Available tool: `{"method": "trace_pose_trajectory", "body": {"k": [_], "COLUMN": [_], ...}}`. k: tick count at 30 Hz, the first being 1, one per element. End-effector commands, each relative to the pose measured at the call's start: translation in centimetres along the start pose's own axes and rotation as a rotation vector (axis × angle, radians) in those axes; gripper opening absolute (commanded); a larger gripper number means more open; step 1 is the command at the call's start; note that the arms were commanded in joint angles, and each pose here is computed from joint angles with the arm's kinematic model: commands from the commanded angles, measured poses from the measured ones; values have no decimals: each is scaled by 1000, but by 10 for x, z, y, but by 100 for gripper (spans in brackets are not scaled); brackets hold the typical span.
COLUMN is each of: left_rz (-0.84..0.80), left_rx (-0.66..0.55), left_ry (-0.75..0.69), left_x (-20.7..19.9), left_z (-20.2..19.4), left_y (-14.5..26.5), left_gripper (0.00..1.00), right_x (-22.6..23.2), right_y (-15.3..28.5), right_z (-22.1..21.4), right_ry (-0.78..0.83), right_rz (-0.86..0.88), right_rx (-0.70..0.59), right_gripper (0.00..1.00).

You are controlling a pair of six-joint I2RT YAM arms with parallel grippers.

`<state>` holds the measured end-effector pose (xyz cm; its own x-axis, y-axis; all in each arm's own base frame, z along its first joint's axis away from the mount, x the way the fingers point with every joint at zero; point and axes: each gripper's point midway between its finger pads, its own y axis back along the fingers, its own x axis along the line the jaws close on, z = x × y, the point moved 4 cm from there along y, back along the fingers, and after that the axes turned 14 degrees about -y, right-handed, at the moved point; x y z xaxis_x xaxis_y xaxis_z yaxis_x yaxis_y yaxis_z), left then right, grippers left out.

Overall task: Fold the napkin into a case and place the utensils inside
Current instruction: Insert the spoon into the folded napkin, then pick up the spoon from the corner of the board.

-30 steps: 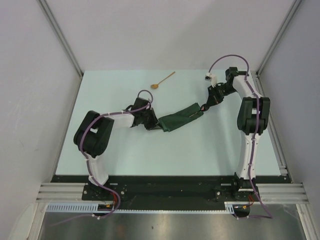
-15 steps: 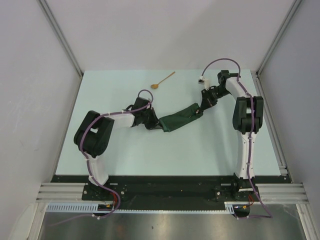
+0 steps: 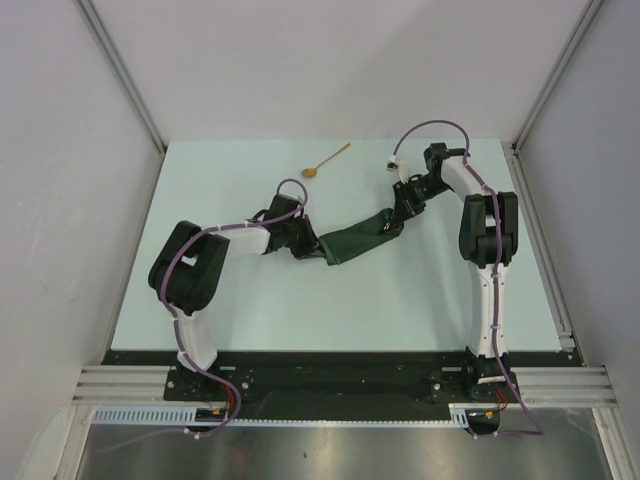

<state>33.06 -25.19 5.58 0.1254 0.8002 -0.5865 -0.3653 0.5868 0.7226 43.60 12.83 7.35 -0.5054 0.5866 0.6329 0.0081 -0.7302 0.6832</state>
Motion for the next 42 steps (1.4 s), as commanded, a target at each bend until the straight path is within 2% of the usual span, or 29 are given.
{"method": "trace_pose_trajectory", "body": {"k": [1,13,14,19,26,27,30,31,32,33,35,36,38,39,42], "left_rz": [-51,-47,-45,-18,29,42,103,112,149,153,179,171,192,229,274], "left_rx": [-46,-56,-57,-84,-134,-149,-254,-292,-317,-373,-408,-456,-487,-513,-501], "left_ry": [-8,-20,-20,-35,-95,-114,-145,-163,-162,-173,-170,-175,-177,-178,-117], "left_x": [-18,-18,-18,-10,-8,-6,-4,-9,-3,-6,-2,-7,-5,-2,14], "left_z": [15,15,15,12,19,22,49,64,73,93,112,133,153,174,204], "left_y": [2,14,16,34,64,68,83,89,87,94,89,96,93,88,67], "left_gripper": [0,1,1,4,3,4,13,23,26,33,36,38,41,45,48], "right_x": [12,5,7,5,20,19,12,23,28,23,48,48,55,57,61], "right_y": [-9,34,40,67,98,109,118,133,141,135,149,135,136,127,114], "right_z": [6,35,38,47,55,58,57,61,70,58,64,51,54,54,49], "right_ry": [9,-21,-16,-22,-69,-94,-281,-300,-283,-422,-409,-438,-426,-436,-474], "right_rz": [33,-87,-97,-164,-243,-321,-459,-489,-517,-562,-541,-505,-479,-459,-420], "right_rx": [-2,-168,-181,-239,-329,-356,-469,-542,-625,-678,-799,-778,-820,-798,-736], "right_gripper": [15,48,99,100,100,100,100,100,100,99,100,100,100,100,100]}}
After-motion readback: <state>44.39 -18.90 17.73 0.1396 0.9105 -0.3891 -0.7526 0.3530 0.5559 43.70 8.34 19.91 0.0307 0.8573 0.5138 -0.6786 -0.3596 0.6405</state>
